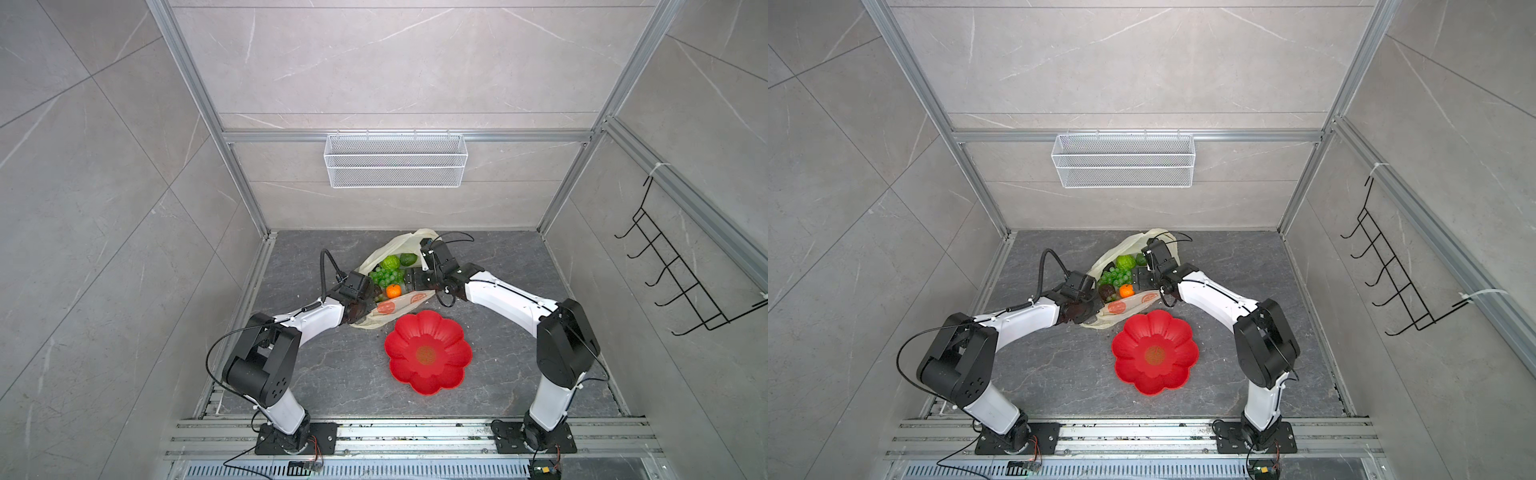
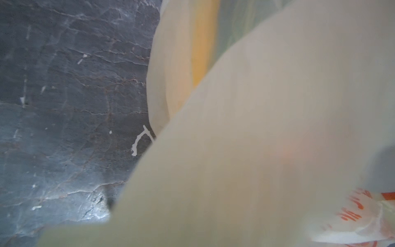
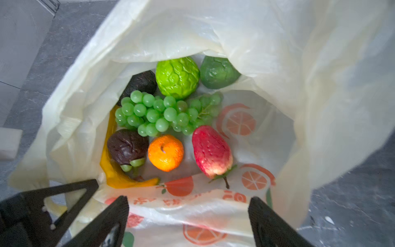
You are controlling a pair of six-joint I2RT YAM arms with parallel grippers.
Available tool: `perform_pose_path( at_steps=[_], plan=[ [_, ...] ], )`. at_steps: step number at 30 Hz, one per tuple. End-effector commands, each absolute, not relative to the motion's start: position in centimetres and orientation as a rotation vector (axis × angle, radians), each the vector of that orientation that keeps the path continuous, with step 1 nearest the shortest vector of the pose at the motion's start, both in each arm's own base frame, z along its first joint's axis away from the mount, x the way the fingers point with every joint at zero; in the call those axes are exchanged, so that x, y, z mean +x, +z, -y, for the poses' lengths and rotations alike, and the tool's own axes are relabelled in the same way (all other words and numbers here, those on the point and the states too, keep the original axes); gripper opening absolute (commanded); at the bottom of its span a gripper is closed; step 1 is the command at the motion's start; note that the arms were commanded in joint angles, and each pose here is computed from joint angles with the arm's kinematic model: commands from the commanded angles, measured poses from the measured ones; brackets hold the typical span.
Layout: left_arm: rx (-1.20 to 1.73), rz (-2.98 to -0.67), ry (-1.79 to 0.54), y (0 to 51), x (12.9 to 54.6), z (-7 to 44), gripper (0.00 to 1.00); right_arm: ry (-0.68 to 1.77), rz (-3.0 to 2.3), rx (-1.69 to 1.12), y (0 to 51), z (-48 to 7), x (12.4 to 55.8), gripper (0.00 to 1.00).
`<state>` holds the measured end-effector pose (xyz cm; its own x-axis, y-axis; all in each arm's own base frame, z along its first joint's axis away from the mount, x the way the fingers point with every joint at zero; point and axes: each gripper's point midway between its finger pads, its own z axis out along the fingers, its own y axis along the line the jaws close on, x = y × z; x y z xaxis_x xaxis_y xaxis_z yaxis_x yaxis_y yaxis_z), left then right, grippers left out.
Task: Take the fake fruits out of the plastic bag
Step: 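Grasp the bag rim with the left gripper while the right gripper enters the bag, then grasp the red strawberry inside the bag with the right gripper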
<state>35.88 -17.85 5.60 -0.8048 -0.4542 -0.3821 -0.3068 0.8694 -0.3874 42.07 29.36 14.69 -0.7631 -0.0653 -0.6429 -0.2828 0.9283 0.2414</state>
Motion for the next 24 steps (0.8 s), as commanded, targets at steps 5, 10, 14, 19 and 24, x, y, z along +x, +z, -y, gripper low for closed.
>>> perform_pose_path(
  at_steps=[5,10,14,19,24],
  plan=[
    [-0.443,-2.609,-0.471,3.9,36.2,19.3,0.03,0.458,-2.534,-0.226,11.6,-32.1,41.7,0.85],
    [-0.398,-2.600,-0.450,4.0,37.0,19.5,0.03,0.435,-2.568,-0.212,10.0,-32.4,42.2,0.80],
    [-0.357,-2.590,-0.442,4.0,38.1,19.9,0.02,0.414,-2.577,-0.193,9.4,-32.9,43.3,0.73],
    [-0.253,-2.523,-0.475,5.2,39.3,20.6,0.03,0.350,-2.572,-0.158,9.0,-32.9,45.0,0.63],
    [-0.195,-2.494,-0.413,5.3,39.6,19.9,0.03,0.239,-2.568,-0.129,8.8,-32.1,46.2,0.56]
  ],
)
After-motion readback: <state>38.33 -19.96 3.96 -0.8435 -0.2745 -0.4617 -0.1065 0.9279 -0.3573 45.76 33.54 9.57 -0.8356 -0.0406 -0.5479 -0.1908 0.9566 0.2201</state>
